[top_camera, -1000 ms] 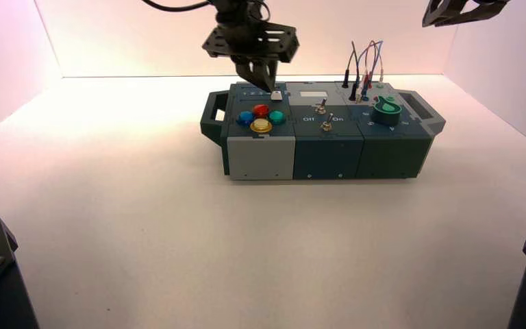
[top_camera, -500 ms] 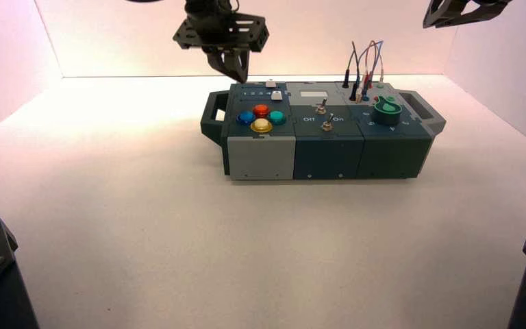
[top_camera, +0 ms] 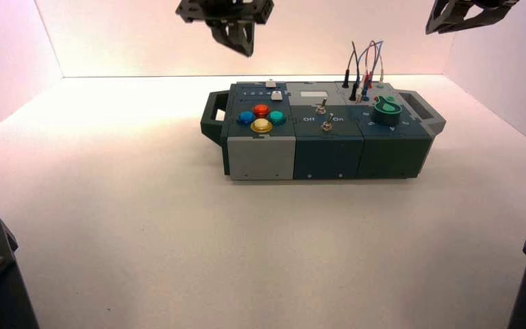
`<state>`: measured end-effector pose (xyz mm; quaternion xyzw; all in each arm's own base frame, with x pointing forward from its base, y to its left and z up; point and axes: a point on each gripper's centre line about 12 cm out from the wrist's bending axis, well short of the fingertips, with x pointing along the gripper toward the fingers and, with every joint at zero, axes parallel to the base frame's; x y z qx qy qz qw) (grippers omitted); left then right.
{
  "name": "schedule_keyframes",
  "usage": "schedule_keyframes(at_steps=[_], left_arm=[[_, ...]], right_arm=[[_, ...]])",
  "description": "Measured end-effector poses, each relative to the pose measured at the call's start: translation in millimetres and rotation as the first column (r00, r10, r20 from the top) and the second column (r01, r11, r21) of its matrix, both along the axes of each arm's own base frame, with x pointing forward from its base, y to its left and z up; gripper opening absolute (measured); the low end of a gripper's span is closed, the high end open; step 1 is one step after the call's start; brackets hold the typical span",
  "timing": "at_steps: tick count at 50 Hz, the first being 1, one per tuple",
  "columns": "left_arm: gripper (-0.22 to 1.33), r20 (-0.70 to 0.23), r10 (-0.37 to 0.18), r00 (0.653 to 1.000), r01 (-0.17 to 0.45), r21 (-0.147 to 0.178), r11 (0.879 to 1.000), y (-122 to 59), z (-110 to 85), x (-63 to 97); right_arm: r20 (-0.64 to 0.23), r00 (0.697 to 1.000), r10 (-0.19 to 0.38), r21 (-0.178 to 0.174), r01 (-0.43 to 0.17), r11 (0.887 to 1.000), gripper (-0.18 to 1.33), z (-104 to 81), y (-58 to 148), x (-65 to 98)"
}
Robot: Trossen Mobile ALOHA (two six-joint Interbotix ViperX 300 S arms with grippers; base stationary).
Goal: Move the bottom slider to position 5.
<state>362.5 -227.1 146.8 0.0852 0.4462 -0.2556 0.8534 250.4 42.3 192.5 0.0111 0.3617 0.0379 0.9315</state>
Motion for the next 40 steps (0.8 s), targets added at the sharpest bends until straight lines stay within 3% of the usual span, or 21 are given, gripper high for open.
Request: schedule_keyframes(at_steps=[8, 31, 40], left_arm=[[-0.17, 0.032, -0.001, 0.999, 0.001, -0.013, 1.0, 1.0, 13.1, 2.4], [-0.17, 0.052, 0.028, 0.998, -0.027, -0.024, 0.999, 16.1, 24.6, 1.0], [-0.17, 0.111, 0.026, 0.993, -0.023, -0.026, 0.999, 26.9, 41.9, 0.2]], right_arm=[[0.003, 1.0, -0.002, 0.0, 0.002, 1.0, 0.5, 1.3, -0.6, -0.5], [0.017, 1.0, 0.001, -0.004, -0.001, 1.0, 0.5, 4.5, -1.0, -1.3], [0.04, 0.999, 0.005, -0.006, -0.005, 1.0, 0.5, 10.3, -1.5, -2.9]])
